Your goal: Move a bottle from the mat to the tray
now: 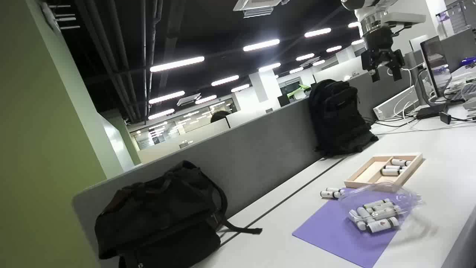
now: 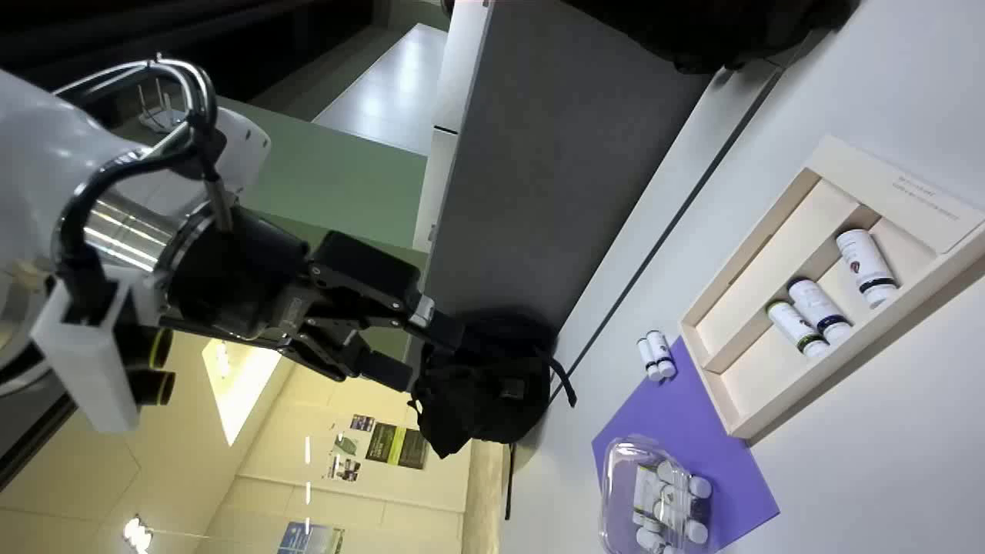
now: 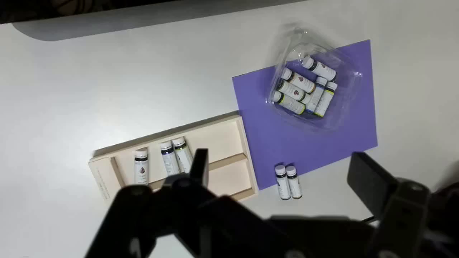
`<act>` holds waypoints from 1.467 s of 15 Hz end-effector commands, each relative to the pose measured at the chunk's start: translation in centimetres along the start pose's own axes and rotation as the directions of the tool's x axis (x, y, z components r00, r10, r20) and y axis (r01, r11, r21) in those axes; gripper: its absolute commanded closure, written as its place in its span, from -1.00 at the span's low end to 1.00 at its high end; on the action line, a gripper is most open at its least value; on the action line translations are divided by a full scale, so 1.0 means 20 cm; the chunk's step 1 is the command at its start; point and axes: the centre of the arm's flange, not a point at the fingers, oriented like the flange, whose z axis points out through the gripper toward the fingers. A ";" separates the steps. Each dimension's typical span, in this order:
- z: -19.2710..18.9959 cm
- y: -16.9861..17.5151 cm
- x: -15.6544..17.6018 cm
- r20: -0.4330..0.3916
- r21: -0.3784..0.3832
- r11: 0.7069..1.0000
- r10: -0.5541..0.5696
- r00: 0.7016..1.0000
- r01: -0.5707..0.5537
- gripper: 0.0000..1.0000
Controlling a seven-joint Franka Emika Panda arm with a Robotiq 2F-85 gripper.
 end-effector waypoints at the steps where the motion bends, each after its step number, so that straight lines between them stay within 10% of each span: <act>1: 0.00 0.00 0.00 -0.001 0.000 1.000 0.000 1.000 0.000 -1.00; 12: 0.00 0.00 0.00 -0.002 -0.001 1.000 0.000 1.000 0.000 -1.00; 22: 0.65 -0.60 0.77 -0.095 -0.059 0.991 -0.127 0.987 0.122 -1.00</act>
